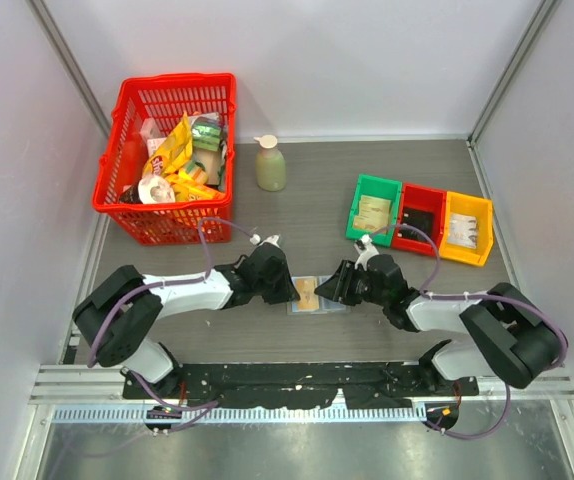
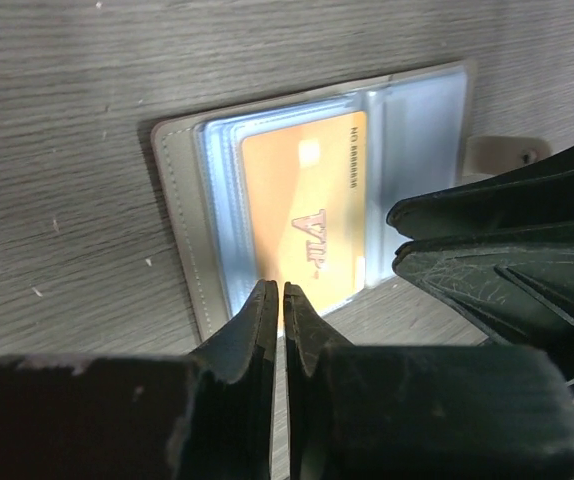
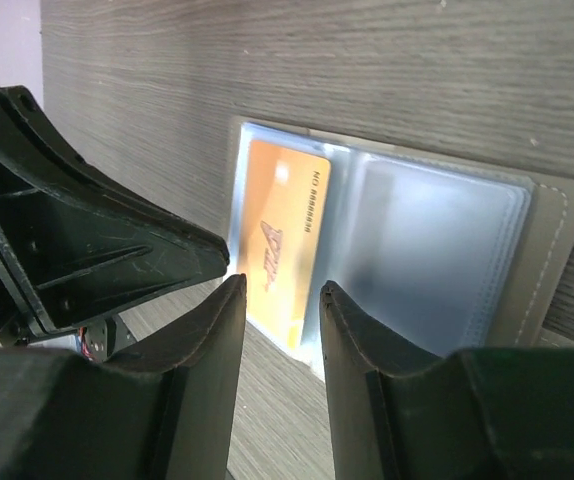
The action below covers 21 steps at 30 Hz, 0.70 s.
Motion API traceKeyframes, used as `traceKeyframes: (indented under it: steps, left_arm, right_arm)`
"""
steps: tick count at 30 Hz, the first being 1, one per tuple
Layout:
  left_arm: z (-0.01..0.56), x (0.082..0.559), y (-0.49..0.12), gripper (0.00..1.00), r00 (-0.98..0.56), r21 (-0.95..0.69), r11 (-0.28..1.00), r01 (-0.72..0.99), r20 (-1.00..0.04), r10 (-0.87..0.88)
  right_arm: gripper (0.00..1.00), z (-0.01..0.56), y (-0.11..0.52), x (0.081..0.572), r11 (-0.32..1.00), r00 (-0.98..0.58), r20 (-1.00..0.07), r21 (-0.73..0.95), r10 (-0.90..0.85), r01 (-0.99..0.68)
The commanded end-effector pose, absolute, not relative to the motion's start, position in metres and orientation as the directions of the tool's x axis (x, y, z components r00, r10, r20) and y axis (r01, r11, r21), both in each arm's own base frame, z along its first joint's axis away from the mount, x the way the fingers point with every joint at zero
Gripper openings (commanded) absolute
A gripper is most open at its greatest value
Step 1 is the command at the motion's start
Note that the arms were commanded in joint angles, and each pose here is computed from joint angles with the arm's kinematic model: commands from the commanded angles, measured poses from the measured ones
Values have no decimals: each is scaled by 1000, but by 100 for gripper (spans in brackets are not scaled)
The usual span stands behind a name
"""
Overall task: Take the credit cards out of the card holder
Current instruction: Remove the credit card from the card holder.
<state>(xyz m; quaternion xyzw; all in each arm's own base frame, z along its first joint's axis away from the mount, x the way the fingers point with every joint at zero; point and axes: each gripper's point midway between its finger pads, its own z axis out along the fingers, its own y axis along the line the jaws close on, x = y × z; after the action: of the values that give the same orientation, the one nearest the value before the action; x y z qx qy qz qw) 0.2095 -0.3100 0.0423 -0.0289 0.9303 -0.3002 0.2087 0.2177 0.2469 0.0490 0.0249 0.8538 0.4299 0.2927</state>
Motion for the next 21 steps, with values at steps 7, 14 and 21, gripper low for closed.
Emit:
traceKeyframes:
  steps: [7,14,21]
  left_arm:
    - [20,200,-295,0,-921,-516,856,35,-348,-173]
    - [9,194,-285,0,-927,-488,872,12,-332,-173]
    - [7,192,-285,0,-929,-488,873,9,-326,-173]
  right_arm:
    - [37,52,258,220,564,-821,-480,788,309,-248]
    - [33,55,265,219,517,-831,-461,816,313,-258]
    - [27,57,268,218,495,-829,-464,824,312,-275]
